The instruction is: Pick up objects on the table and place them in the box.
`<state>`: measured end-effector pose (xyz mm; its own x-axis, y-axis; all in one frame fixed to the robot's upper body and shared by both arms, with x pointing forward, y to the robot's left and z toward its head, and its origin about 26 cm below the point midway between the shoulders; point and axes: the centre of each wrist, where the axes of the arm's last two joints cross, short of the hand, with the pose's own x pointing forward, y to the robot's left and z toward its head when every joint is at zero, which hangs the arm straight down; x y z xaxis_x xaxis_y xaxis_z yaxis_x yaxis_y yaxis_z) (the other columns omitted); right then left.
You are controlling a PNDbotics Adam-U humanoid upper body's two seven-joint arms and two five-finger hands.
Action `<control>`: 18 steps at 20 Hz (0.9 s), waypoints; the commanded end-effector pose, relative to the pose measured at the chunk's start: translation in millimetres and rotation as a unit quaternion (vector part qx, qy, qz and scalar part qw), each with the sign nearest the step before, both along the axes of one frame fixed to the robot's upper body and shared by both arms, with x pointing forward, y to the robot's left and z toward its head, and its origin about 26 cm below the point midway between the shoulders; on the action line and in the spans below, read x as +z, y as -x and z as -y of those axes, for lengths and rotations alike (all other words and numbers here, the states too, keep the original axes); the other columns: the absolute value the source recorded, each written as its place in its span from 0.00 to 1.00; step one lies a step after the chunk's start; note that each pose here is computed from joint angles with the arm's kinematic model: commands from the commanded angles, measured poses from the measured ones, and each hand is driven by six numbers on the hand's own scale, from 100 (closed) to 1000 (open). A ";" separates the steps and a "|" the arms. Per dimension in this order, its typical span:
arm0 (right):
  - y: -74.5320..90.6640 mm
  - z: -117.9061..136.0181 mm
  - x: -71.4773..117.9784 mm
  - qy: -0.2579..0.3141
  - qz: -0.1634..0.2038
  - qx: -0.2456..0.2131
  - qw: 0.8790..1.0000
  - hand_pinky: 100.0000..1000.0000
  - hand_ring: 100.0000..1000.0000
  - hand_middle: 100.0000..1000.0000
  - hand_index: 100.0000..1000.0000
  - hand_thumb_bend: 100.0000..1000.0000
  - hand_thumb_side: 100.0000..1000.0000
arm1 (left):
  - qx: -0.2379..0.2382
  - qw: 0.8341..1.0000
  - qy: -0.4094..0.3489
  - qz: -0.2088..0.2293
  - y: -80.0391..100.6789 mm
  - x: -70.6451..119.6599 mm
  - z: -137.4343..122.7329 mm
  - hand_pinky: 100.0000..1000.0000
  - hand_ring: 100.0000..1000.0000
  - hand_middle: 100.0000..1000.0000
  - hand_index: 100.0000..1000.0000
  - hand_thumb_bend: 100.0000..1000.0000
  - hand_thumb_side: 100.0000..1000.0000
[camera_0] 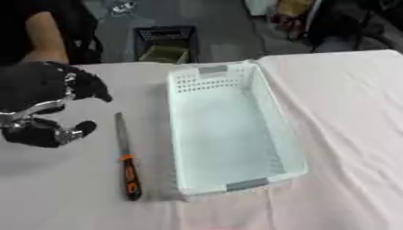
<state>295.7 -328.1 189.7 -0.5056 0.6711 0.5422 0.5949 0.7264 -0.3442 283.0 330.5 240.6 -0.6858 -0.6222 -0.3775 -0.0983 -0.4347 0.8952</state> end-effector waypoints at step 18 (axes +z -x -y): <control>-0.1 3.9 4.7 0.019 -0.001 0.009 1.000 0.22 0.35 0.41 0.64 0.00 0.66 | -0.145 0.976 -0.138 0.090 -4.9 16.2 27.4 0.63 0.73 0.70 0.79 0.65 0.32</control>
<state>296.9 -328.8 188.2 -0.5097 0.6696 0.5402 0.5801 0.7312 -0.3590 288.5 305.1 249.0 -0.7378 -0.2865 -0.6112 -0.3659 -0.5911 0.7188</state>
